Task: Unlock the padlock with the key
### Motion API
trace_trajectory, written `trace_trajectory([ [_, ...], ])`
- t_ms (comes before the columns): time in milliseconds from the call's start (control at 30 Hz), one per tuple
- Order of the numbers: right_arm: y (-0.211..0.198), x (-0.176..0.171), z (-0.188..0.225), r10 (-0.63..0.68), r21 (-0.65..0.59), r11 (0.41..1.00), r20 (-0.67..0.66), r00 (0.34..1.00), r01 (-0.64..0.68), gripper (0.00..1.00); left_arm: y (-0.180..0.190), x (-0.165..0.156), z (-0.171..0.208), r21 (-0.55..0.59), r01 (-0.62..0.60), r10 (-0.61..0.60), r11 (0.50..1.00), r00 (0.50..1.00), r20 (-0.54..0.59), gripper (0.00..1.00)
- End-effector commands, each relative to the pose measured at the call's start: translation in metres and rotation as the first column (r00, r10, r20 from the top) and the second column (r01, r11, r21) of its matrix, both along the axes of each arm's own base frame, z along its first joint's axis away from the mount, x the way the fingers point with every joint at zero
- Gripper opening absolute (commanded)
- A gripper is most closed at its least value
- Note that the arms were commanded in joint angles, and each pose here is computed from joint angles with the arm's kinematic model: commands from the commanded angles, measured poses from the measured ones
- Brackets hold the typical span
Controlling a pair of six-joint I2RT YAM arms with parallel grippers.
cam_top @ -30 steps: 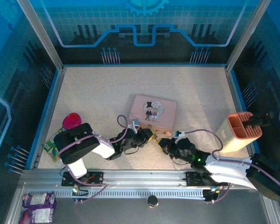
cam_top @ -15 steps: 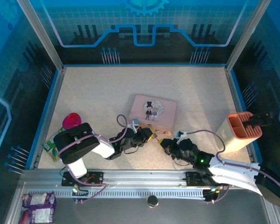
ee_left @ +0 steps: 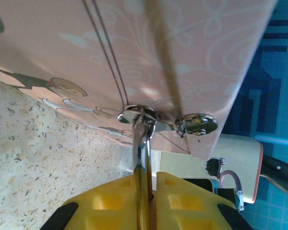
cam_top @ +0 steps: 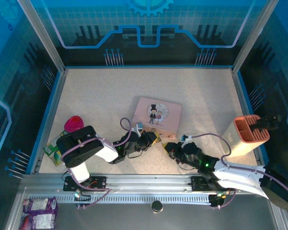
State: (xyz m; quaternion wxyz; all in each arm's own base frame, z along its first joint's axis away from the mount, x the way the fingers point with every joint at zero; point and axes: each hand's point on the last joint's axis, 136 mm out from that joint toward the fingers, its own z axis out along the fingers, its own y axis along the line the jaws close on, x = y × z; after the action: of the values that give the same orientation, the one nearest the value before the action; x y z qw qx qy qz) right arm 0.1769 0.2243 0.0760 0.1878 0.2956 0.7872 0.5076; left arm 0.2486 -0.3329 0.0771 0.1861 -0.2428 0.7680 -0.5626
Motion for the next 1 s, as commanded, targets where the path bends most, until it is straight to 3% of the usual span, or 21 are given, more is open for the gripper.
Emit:
trace_trajectory([
  [0, 0.007, 0.003, 0.01, -0.001, 0.023, 1.0, 0.033, 0.999, 0.0, 0.0, -0.009, 0.011, 0.049, -0.11, 0.006, 0.009, 0.994, 0.991, 0.135, 0.0],
  [967, 0.009, 0.011, 0.017, -0.043, 0.037, 0.998, 0.034, 0.999, 0.042, 0.0, -0.015, 0.004, 0.062, -0.118, 0.024, -0.005, 0.993, 0.987, 0.161, 0.0],
])
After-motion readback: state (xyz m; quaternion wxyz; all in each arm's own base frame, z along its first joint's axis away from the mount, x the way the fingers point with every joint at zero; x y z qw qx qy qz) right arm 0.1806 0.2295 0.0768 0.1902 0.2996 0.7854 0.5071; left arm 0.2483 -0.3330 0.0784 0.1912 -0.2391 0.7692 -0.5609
